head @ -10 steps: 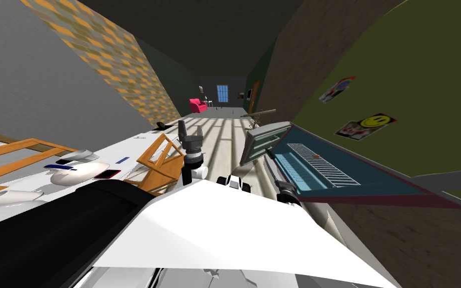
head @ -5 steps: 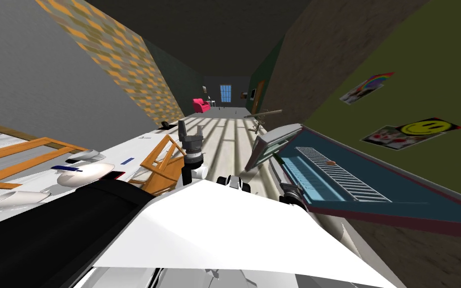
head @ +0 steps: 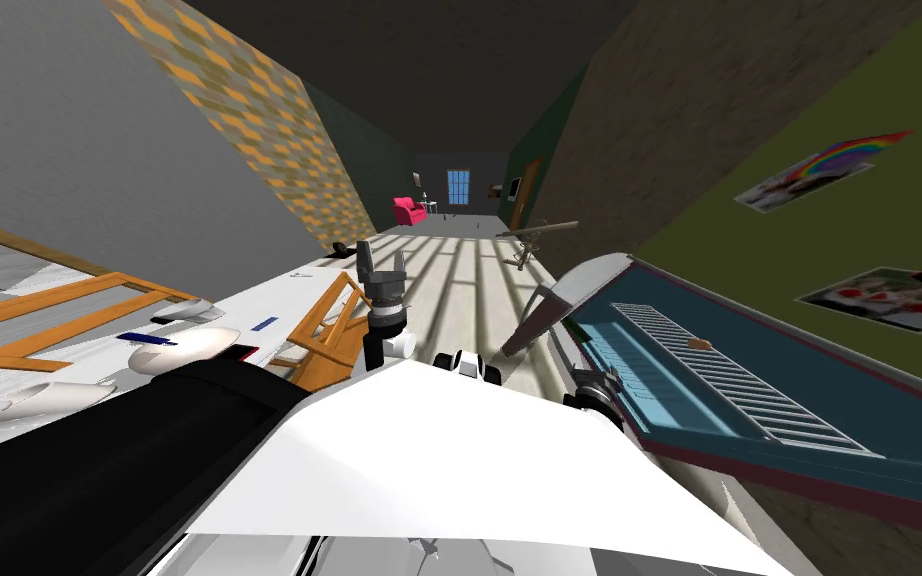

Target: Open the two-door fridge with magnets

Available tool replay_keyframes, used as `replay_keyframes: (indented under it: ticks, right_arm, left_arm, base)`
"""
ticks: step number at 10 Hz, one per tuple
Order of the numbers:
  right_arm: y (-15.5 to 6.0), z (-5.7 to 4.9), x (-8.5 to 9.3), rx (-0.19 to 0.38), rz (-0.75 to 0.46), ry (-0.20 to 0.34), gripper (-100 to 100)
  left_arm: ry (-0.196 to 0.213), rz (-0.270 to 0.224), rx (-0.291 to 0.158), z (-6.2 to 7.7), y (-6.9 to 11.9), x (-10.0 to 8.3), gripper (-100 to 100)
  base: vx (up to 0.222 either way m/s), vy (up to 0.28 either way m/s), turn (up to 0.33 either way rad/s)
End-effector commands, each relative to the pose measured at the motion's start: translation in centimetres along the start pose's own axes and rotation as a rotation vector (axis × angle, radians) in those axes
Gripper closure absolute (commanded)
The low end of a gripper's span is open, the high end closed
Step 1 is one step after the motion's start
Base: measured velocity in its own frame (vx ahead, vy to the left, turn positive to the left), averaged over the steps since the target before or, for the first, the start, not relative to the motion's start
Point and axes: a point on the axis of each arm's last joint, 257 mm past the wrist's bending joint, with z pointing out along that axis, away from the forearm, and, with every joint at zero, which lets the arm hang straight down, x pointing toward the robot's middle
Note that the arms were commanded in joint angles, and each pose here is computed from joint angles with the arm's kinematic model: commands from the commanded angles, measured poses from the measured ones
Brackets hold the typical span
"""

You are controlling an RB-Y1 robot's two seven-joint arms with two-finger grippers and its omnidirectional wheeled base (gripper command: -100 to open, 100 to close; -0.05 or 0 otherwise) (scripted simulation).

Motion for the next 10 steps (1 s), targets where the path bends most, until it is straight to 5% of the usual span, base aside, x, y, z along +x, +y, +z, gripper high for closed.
replay_keyframes:
  ticks: [1, 10]
  right_arm:
    - [-2.0, 0.4, 0.6, 0.070, -0.099, 0.001, -100]
    - [-9.3, 1.5, -0.1, 0.318, -0.413, -0.029, -100]
  left_arm:
    - [0.000, 0.000, 0.000, 0.0, 0.0, 0.0, 0]
    - [0.000, 0.000, 0.000, 0.0, 0.0, 0.0, 0]
  base:
    - [0.113, 0.095, 0.048]
    - [0.097, 0.096, 0.087]
